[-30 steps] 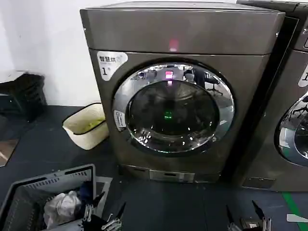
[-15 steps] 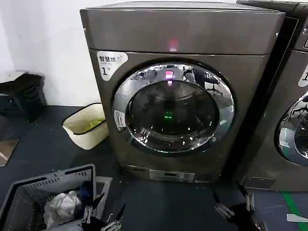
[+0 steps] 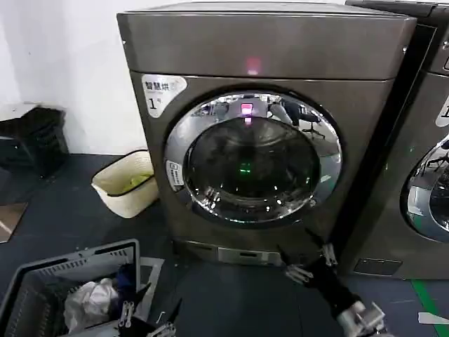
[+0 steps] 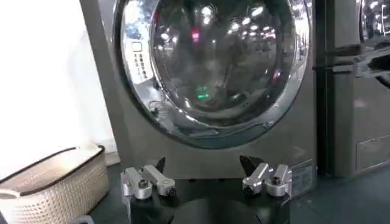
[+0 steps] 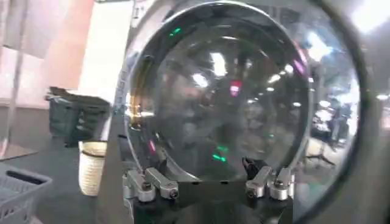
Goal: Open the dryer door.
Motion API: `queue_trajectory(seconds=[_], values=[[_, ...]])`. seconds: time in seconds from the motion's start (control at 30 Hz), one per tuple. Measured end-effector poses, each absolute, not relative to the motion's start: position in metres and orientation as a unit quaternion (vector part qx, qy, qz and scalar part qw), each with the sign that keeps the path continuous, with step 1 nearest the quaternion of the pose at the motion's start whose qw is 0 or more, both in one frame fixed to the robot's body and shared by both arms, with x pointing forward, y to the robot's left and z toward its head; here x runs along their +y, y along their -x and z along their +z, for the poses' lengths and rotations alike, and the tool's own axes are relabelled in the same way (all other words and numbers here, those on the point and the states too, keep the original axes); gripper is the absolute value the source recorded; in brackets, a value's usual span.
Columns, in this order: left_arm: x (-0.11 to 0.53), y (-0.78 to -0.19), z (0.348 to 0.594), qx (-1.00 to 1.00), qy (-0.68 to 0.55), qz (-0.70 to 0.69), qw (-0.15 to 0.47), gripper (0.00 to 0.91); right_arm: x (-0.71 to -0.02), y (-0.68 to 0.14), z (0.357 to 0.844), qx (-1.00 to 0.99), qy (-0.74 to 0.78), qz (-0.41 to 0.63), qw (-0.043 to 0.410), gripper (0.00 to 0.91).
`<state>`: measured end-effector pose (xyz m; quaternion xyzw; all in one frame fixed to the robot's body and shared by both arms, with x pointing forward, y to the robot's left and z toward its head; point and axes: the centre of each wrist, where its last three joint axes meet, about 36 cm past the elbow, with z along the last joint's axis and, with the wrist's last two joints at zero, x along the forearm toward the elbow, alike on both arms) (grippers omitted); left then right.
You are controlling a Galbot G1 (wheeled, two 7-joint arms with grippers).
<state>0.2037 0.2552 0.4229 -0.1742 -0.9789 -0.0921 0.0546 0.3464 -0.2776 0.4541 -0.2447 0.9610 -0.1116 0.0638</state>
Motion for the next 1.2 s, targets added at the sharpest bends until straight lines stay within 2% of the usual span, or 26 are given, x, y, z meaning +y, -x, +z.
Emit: queue_trajectory(seconds=[0.8, 1.2], values=[[0.255, -0.200, 0.420, -0.980, 0.167, -0.091, 0.061, 0.907, -0.223, -0.435, 0.478, 0.932, 0.330, -0.105, 0.109, 0.907], [0.255, -0.200, 0.419, -0.980, 0.164, -0.090, 0.062, 0.907, -0.196, -0.468, 0.481, 0.922, 0.353, -0.112, 0.113, 0.907]])
